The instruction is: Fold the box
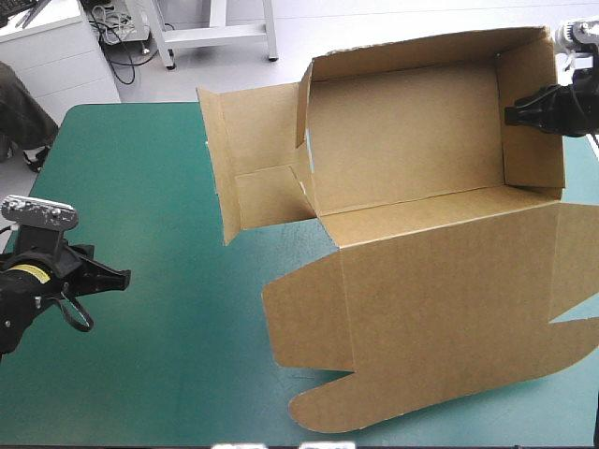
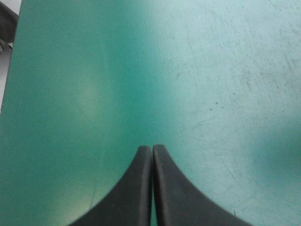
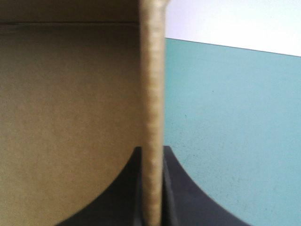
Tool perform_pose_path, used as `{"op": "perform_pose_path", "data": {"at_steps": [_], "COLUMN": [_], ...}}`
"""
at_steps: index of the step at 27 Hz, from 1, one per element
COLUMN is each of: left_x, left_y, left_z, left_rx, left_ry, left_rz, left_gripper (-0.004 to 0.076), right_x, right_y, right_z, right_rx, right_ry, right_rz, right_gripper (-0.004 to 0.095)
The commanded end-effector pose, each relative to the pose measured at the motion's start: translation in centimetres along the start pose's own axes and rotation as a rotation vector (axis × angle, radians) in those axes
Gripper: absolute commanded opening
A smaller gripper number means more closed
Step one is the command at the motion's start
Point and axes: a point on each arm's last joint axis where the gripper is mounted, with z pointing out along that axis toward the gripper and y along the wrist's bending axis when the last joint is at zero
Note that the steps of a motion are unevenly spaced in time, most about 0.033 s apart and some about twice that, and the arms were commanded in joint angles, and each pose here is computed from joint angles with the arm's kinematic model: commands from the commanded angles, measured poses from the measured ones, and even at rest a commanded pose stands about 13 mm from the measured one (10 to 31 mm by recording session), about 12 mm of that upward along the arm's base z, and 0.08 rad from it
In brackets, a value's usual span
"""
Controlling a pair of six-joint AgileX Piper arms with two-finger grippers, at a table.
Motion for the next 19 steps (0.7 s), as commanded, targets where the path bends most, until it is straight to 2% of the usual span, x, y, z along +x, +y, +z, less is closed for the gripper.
{"op": "perform_pose_path", "data": {"at_steps": [1, 11, 15, 19], "left_x": [-0.3, -0.6, -0.9, -1.0], "left_y": [-0.2, -2.6, -1.9, -0.3], "left_z": [1.7, 8.0, 10.2, 10.6], "left_rx": [0.025, 0.331, 0.572, 0.775], "left_ry": [-0.032, 0.007, 0.008, -0.050], "left_rz": [-0.049, -0.160, -0.278, -0.350], "left_gripper": [-0.0007, -0.0007, -0.0007, -0.0008], "right_x": [-0.7, -0.9, -0.7, -0.7], "right_y": [1.9, 3.9, 5.3, 5.4], "right_z": [-2.7, -2.7, -2.0, -2.0], "right_rx": [-0.055, -0.105, -0.088, -0.095], "right_ry": [-0.096, -0.094, -0.047, -0.049], "right_rz": [-0.008, -0.056, -0.093, -0.081], "right_gripper": [-0.0024, -0.0023, -0.0023, -0.0023]}}
